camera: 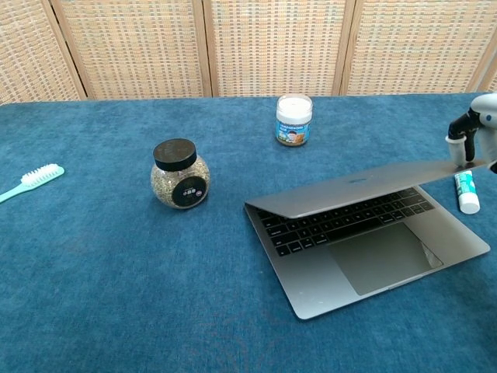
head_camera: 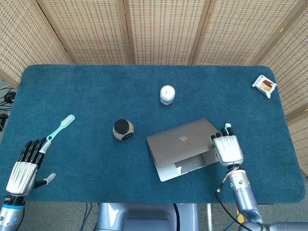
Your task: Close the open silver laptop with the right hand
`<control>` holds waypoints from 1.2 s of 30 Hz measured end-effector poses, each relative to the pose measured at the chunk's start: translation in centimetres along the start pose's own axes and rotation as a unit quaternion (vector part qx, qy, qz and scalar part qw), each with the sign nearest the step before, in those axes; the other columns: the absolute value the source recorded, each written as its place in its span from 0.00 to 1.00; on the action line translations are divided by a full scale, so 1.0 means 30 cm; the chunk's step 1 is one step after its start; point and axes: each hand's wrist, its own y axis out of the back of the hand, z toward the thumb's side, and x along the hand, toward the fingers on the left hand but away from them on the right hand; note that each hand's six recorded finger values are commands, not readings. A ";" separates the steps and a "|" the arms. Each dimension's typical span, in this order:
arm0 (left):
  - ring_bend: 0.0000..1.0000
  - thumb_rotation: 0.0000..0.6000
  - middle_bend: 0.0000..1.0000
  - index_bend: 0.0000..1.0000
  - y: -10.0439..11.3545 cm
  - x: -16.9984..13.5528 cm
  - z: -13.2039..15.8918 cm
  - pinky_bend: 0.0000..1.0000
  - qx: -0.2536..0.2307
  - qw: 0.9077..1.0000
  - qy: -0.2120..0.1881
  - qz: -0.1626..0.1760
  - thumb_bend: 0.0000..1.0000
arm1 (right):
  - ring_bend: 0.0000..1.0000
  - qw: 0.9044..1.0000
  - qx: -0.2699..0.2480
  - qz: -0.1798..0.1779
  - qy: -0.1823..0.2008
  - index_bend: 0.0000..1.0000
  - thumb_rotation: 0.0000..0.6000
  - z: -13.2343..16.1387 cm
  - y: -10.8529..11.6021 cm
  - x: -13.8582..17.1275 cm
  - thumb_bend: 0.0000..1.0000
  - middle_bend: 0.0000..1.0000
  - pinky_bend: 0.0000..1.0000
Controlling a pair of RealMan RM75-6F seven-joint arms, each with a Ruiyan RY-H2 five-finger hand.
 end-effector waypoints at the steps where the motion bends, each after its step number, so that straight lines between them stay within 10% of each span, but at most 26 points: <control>1: 0.00 1.00 0.00 0.00 0.000 0.000 0.001 0.00 -0.001 1.000 -0.001 0.000 0.02 | 0.23 1.000 -0.002 0.002 0.000 0.46 1.00 0.001 -0.007 0.004 1.00 0.41 0.18; 36: 0.00 1.00 0.00 0.00 0.010 -0.009 0.008 0.00 -0.002 1.000 -0.006 0.005 0.02 | 0.23 0.997 -0.044 0.058 0.024 0.46 1.00 0.072 -0.197 0.039 1.00 0.41 0.18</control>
